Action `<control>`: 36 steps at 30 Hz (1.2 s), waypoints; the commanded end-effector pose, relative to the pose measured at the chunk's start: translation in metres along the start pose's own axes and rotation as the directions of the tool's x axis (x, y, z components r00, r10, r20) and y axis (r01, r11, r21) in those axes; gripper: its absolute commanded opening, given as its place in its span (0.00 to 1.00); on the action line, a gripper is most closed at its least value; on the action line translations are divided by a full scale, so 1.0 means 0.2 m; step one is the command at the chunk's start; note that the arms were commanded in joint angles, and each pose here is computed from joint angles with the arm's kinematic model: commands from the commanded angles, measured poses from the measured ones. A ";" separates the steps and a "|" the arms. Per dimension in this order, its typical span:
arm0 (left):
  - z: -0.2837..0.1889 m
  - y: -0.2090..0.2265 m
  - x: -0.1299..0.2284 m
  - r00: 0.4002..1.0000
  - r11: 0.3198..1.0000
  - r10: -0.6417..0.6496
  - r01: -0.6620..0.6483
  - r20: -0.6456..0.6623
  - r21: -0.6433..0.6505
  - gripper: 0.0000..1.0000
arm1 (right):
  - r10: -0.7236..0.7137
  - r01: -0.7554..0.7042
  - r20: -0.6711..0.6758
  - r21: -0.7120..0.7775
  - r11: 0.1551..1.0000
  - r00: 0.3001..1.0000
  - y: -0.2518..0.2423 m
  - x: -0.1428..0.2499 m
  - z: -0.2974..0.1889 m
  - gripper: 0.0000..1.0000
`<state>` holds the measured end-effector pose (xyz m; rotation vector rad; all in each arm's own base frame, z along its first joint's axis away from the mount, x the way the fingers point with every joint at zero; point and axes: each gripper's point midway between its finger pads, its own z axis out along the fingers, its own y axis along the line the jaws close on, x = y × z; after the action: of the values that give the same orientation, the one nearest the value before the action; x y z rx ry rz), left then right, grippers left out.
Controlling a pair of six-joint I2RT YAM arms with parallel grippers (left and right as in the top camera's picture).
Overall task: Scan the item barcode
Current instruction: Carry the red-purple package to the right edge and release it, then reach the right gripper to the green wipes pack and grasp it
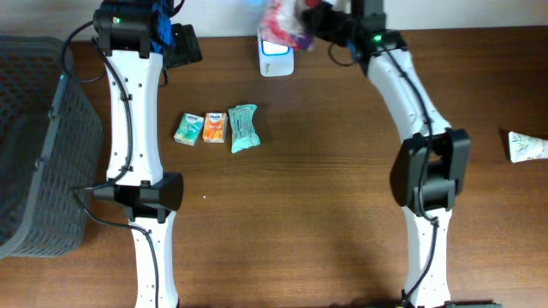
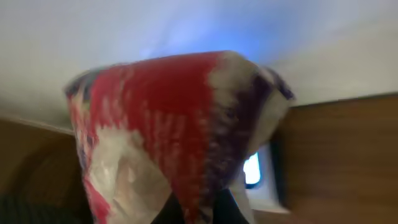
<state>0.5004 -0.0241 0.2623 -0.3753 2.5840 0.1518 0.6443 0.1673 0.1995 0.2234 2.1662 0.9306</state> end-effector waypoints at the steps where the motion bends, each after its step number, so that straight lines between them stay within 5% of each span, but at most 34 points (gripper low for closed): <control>1: -0.01 0.00 0.00 1.000 1.000 0.006 -0.006 0.005 0.002 0.99 | 0.299 -0.308 0.073 0.181 0.934 0.951 -0.51 -0.21 -0.33 0.04; 6: -0.01 0.00 0.00 1.000 1.000 0.006 -0.006 0.005 0.002 0.99 | 0.644 -0.682 0.254 0.420 0.599 0.722 -1.47 -0.19 -1.17 0.04; 9: -0.01 0.00 0.00 1.000 1.000 0.006 -0.006 0.005 0.002 0.99 | 0.654 -0.774 0.429 0.454 0.440 0.623 -1.82 -0.18 -1.62 0.04; 11: -0.01 0.00 0.00 1.000 1.000 0.006 -0.006 0.005 0.002 0.99 | 0.612 -0.790 0.513 0.489 0.369 0.603 -1.95 -0.17 -1.78 0.15; 13: -0.01 0.00 0.00 1.000 1.000 0.006 -0.006 0.005 0.002 0.99 | 0.570 -0.788 0.554 0.515 0.339 0.607 -2.01 -0.17 -1.85 0.45; 15: -0.01 0.00 0.00 1.000 1.000 0.006 -0.006 0.005 0.002 0.99 | 0.549 -0.713 0.466 0.552 0.433 0.694 -1.98 -0.18 -1.83 0.65; 18: -0.01 0.00 0.00 1.000 1.000 0.006 -0.006 0.005 0.002 0.99 | 0.539 -0.658 0.379 0.480 0.580 0.752 -1.70 -0.29 -1.81 0.68; 22: -0.01 0.00 0.00 1.000 1.000 0.006 -0.006 0.005 0.002 0.99 | 0.246 -0.248 0.035 0.153 0.956 0.969 -0.82 -0.38 -1.52 0.72; 23: -0.01 0.00 0.00 1.000 1.000 0.006 -0.006 0.005 0.002 0.99 | 0.181 -0.170 -0.114 0.105 0.980 0.977 -0.62 -0.22 -1.30 0.89; 24: -0.01 0.00 0.00 1.000 1.000 0.006 -0.006 0.005 0.002 0.99 | 0.041 -0.033 -0.249 0.033 0.999 0.968 -0.38 -0.04 -1.05 0.98; 27: -0.01 0.00 0.00 1.000 1.000 0.006 -0.006 0.005 0.003 0.99 | -0.173 0.239 -0.468 0.084 0.967 0.867 -0.04 0.46 -0.50 0.99; 31: -0.01 0.00 0.00 1.000 1.000 0.006 -0.006 0.005 0.002 0.99 | -0.184 0.185 -0.636 -0.066 0.981 0.749 0.23 1.12 0.00 0.99; 34: -0.01 0.00 0.00 1.000 1.000 0.006 -0.006 0.005 0.002 0.99 | -0.163 0.170 -0.693 -0.060 0.984 0.702 0.20 1.37 0.14 0.98; 36: -0.01 0.00 0.00 1.000 1.000 0.006 -0.006 0.005 0.002 0.99 | -0.122 0.146 -0.728 -0.030 0.989 0.675 0.19 1.50 0.18 0.88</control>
<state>0.5003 -0.0241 0.2623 -0.3748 2.5844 0.1521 0.4675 0.3279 0.0549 -0.4041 2.8187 0.9809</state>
